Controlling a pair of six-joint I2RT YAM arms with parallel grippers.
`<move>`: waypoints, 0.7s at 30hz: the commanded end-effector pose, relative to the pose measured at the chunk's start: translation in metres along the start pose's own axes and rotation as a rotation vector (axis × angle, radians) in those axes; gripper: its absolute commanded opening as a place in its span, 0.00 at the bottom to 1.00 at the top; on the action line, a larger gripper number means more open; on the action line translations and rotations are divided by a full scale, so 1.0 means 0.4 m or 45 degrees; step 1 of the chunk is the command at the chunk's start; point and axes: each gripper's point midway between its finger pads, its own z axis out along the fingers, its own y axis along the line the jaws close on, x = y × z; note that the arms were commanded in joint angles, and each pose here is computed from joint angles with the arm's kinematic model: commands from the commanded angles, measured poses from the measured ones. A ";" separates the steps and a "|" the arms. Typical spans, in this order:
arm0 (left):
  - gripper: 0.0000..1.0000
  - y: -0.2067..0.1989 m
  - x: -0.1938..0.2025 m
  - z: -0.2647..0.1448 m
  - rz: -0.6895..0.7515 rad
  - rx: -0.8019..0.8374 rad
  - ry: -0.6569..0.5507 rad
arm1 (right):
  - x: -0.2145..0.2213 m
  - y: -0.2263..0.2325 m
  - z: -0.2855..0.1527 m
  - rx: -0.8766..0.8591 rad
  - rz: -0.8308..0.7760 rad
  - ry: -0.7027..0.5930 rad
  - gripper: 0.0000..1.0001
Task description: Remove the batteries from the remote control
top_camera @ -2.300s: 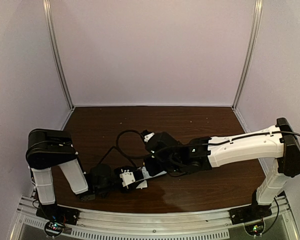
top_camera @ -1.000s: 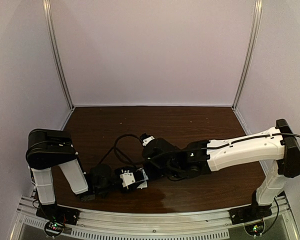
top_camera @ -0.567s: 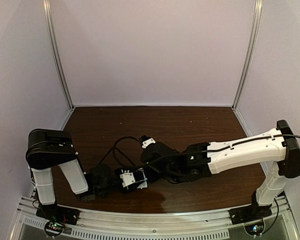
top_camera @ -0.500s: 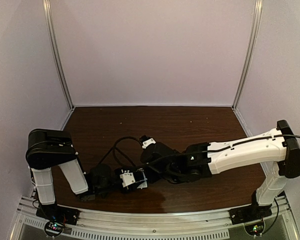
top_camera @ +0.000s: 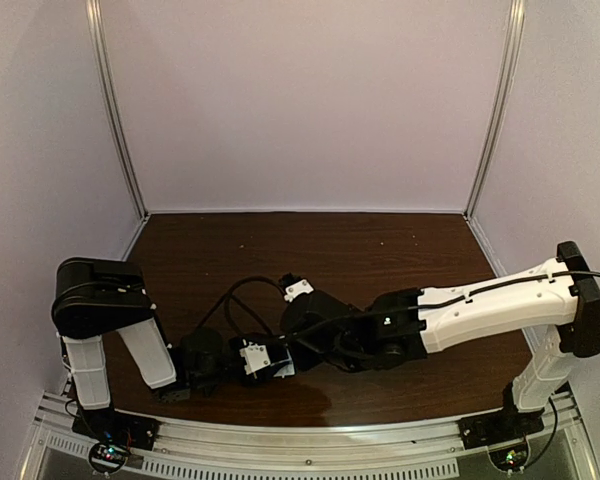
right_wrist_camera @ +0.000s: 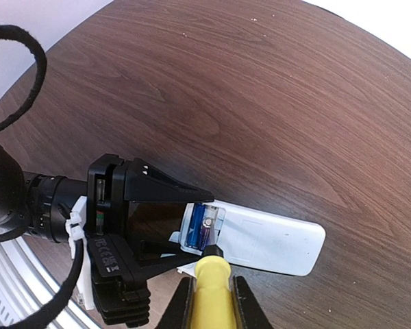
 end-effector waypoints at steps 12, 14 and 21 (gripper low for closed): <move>0.08 0.097 -0.116 -0.028 -0.014 -0.211 -0.247 | 0.062 0.013 -0.036 -0.009 -0.046 0.082 0.00; 0.08 0.098 -0.116 -0.028 -0.013 -0.214 -0.246 | 0.069 0.013 -0.039 -0.004 -0.045 0.088 0.00; 0.08 0.098 -0.116 -0.028 -0.011 -0.215 -0.246 | 0.069 0.006 -0.058 0.026 -0.054 0.090 0.00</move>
